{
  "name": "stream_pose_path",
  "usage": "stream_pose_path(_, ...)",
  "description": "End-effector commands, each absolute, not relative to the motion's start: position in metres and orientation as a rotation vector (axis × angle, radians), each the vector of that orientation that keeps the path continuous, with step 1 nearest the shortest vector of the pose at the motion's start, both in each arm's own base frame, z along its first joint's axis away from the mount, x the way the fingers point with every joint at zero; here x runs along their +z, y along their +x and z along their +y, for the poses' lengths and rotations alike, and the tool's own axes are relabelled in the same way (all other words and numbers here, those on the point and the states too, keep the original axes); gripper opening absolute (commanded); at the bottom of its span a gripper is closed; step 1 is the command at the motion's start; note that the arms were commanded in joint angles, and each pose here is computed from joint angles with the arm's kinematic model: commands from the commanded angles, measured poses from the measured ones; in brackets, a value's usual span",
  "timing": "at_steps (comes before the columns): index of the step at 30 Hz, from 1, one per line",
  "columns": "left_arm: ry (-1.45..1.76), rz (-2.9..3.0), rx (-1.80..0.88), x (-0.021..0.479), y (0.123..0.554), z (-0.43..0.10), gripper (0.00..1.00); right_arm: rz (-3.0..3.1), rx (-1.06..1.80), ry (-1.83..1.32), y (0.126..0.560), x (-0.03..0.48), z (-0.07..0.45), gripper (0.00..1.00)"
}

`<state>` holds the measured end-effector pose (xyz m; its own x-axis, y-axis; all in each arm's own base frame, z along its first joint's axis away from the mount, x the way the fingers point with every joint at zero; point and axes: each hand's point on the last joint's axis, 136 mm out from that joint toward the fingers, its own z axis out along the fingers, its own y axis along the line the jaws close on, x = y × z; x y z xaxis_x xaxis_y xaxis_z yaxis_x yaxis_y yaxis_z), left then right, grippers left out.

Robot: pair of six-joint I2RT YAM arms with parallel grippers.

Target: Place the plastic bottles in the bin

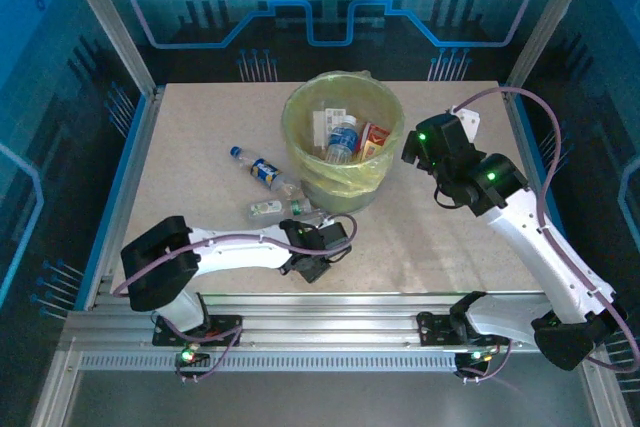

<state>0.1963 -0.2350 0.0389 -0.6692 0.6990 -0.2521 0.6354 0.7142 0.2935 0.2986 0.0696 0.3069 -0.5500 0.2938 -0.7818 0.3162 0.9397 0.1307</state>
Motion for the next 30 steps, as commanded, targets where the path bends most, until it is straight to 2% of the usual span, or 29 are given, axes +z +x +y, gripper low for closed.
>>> stream_pose_path(1, 1.015, 2.601, 0.21, 0.038, 0.194, -0.245, 0.77, 2.155, -0.048, 0.461, 0.3, 0.314, 0.061, 1.0)
stream_pose_path(5, 1.015, 2.612, 0.205, 0.032, 0.194, -0.248, 0.73, 2.157, -0.051, 0.461, 0.301, 0.312, 0.061, 1.0)
stream_pose_path(13, 1.026, 2.606, 0.198, 0.035, 0.193, -0.248, 0.54, 2.154, -0.056, 0.464, 0.3, 0.313, 0.06, 1.0)
stream_pose_path(17, 1.044, 2.569, 0.147, 0.05, 0.189, -0.251, 0.53, 2.148, -0.058, 0.471, 0.299, 0.314, 0.057, 1.0)
stream_pose_path(23, 1.075, 2.481, -0.152, 0.092, 0.172, -0.267, 0.48, 2.135, -0.074, 0.482, 0.296, 0.314, 0.052, 1.0)
stream_pose_path(30, 1.139, 2.207, -0.556, 0.18, 0.149, -0.29, 0.48, 2.105, -0.078, 0.508, 0.289, 0.318, 0.044, 1.0)
